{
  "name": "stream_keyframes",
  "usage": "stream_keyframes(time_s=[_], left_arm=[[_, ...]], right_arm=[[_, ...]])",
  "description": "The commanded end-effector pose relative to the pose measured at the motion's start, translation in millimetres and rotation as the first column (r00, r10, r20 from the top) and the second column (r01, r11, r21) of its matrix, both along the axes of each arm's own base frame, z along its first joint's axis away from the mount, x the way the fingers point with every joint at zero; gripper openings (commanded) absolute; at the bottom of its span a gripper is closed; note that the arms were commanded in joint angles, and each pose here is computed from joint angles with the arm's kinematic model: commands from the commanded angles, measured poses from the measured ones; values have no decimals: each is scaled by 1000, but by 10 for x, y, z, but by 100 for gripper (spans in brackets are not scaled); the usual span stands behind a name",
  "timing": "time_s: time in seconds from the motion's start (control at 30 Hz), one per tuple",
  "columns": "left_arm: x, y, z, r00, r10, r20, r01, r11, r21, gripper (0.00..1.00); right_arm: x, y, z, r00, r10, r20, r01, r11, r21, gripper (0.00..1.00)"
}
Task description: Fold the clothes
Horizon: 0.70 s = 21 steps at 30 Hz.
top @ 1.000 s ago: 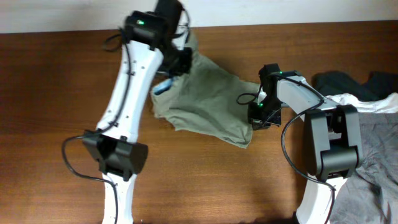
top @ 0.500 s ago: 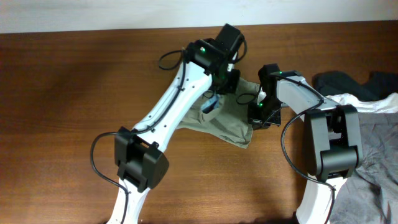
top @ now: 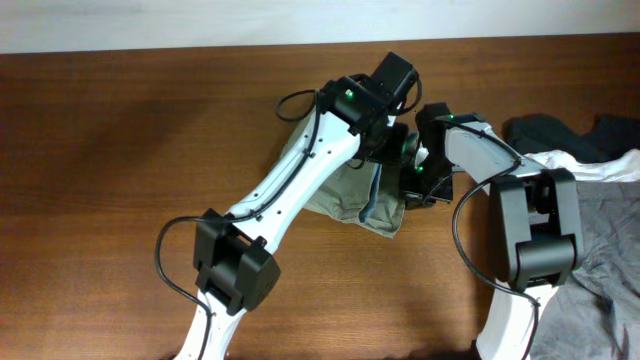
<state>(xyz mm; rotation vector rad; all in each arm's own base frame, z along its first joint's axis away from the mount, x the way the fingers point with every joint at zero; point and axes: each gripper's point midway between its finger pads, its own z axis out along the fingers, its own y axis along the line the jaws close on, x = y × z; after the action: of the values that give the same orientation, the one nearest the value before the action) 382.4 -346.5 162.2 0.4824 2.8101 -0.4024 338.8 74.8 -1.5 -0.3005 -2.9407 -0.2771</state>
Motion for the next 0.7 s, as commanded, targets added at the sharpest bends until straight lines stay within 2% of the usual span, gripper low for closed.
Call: stream_keyframes(time_s=[0.0, 0.1, 0.13, 0.2, 0.23, 0.33, 0.47, 0.57, 0.67], left_arm=[[29, 130, 192, 999, -16, 31, 16, 1000, -7, 49], [93, 310, 159, 999, 15, 38, -17, 999, 48, 52], [90, 361, 146, 999, 0, 34, -2, 998, 65, 53], [90, 498, 116, 1000, 7, 20, -9, 994, 105, 53], [106, 600, 100, 1000, 19, 17, -21, 991, 134, 54], [171, 838, 77, 999, 30, 17, -33, 981, 193, 59], [269, 1152, 57, 996, 85, -9, -81, 973, 214, 60], [338, 1290, 56, 993, 118, -11, -113, 970, 215, 62], [340, 1312, 54, 992, 122, -14, -116, 969, 217, 62]], right_arm=[[107, -332, 229, 997, -55, 52, 58, 997, -56, 5], [228, -528, 678, 982, -106, 156, 114, 992, -48, 6], [252, -558, 786, 976, -115, 186, 124, 991, -40, 9], [286, -461, 969, 967, -63, 248, 57, 998, 28, 13], [295, -374, 1006, 964, -39, 262, 23, 998, 65, 19], [380, -268, 947, 959, -19, 282, -4, 997, 81, 36], [567, -11, 786, 951, -15, 308, -43, 983, 179, 42], [788, 28, 613, 937, -30, 349, -37, 982, 185, 49], [926, 38, 576, 919, -32, 392, -44, 982, 185, 49]])
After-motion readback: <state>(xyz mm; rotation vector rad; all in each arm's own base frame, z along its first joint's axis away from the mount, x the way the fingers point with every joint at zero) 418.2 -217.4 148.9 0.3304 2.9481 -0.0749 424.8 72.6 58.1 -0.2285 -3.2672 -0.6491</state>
